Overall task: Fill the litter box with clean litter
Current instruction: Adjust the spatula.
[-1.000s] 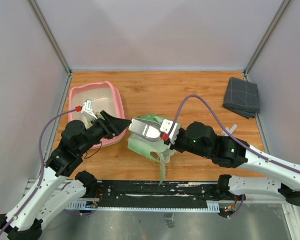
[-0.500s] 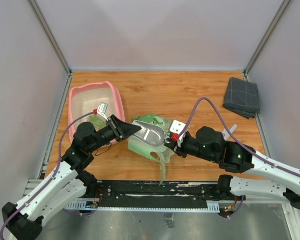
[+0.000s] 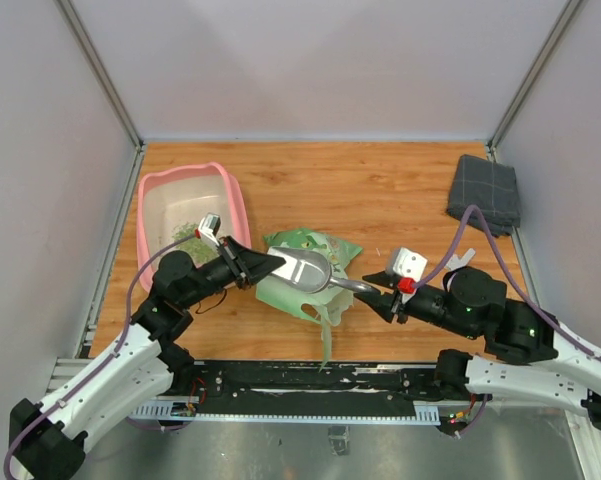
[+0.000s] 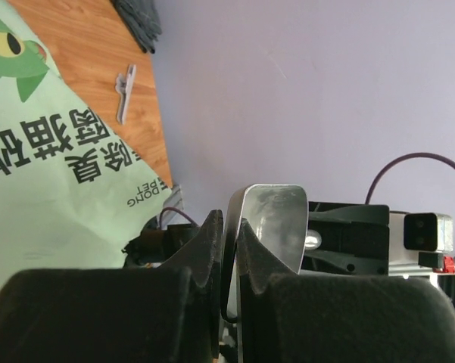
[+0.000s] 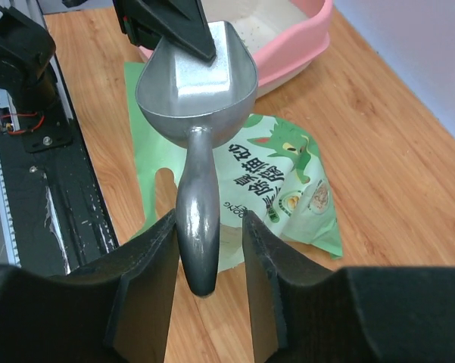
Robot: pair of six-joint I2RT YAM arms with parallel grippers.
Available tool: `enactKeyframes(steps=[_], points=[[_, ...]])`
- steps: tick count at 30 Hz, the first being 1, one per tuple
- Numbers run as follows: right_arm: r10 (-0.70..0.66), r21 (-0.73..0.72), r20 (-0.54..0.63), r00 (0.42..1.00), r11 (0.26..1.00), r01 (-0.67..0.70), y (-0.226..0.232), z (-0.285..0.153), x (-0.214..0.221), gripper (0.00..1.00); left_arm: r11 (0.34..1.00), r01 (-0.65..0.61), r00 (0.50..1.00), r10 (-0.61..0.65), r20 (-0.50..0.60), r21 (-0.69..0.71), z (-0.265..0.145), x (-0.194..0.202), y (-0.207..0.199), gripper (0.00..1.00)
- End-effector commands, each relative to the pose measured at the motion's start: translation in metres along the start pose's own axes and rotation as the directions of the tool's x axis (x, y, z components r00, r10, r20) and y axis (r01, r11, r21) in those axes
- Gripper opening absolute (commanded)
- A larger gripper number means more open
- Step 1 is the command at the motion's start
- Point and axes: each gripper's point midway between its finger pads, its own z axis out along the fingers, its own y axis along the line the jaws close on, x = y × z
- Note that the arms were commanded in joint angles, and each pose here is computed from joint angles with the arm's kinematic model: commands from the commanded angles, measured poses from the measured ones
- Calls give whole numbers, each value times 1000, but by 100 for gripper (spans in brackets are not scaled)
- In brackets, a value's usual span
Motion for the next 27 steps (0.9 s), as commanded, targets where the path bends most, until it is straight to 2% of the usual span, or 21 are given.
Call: enactKeyframes(steps=[1,11,15,18,21,23,24,25,26,27], points=[[-25,-13,-25,999,1000,25,2,-1,9,39,996,1,1000,1,-17,91,-1,0,-27,0],[-47,-43,-43,998,998,45,5,14,-11,38,998,-57,998,57,-4,30,4,-5,-22,0],[-48,-43,-46,998,998,46,5,16,-9,31,999,-49,999,49,-6,19,6,-5,-19,0],[-55,-33,-51,997,998,53,3,16,-7,14,999,-39,999,40,-9,17,7,-5,-18,0],[-56,-31,-46,997,998,55,3,15,-7,3,999,-34,999,34,-10,7,8,-5,-15,0],[-57,-31,-42,997,998,56,2,13,-8,1,999,-43,999,43,-11,-3,9,-5,-12,0],[-54,-24,-45,998,998,53,1,11,-7,1,998,-61,998,60,-7,-14,9,-6,-11,5],[-46,-10,-53,998,999,46,-1,8,-6,1,995,-92,996,92,0,-37,9,-9,-9,18],[-35,2,-60,998,999,35,-4,5,-5,1,988,-141,990,142,12,-63,9,-13,-8,37],[-22,9,-70,997,1000,23,-4,0,-1,1,976,-195,980,198,23,-100,7,-17,-7,48]])
